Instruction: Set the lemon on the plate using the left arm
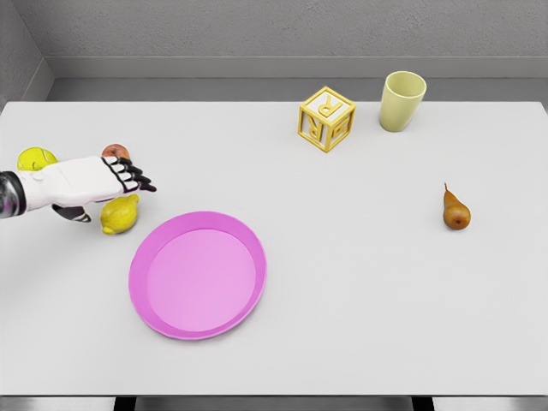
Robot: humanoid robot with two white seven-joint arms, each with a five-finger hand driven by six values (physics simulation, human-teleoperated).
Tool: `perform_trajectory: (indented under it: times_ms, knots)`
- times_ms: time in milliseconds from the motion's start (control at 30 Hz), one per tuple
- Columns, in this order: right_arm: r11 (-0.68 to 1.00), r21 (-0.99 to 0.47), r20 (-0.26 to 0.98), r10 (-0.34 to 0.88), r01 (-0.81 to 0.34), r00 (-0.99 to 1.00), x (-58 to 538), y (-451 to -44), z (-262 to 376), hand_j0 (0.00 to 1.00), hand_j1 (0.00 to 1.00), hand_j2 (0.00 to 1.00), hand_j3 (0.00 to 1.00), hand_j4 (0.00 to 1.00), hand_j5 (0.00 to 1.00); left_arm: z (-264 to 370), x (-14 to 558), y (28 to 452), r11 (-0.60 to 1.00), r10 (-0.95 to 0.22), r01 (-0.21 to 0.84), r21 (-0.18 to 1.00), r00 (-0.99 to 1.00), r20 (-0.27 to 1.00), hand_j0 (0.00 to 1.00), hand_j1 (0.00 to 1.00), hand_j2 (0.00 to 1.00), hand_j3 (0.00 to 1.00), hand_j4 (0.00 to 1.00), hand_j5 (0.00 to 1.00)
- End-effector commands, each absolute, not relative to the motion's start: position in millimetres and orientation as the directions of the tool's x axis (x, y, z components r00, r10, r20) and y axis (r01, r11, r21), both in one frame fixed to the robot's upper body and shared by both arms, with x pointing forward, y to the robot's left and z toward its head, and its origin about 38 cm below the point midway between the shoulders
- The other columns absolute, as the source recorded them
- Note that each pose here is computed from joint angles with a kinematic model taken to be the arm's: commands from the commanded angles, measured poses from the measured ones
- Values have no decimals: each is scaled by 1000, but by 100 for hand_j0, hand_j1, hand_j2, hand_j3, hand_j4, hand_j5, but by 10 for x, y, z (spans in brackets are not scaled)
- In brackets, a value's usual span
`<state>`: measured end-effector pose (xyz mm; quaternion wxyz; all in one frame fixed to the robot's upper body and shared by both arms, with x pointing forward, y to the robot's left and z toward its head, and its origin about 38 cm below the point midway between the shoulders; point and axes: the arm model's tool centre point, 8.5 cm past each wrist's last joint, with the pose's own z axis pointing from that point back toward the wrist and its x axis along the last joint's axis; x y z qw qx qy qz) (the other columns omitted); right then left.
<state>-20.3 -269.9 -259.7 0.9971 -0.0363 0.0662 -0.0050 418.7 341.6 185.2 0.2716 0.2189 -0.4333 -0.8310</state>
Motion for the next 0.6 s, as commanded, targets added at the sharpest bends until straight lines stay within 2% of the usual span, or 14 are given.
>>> perform_trajectory:
  times_ms: [0, 567]
  knots:
    - [997, -73, -132, -13, 3, 991, -205, -2700, -2597, 100, 100, 100, 100, 100, 100, 1831, 4195, 3398, -486, -639, 259, 835, -757, -137, 100, 100, 100, 100, 100, 100]
    - [997, -73, -132, -15, 5, 991, -205, -2700, -2597, 100, 100, 100, 100, 100, 100, 1841, 4203, 3418, -489, -642, 259, 833, -753, -142, 100, 100, 100, 100, 100, 100]
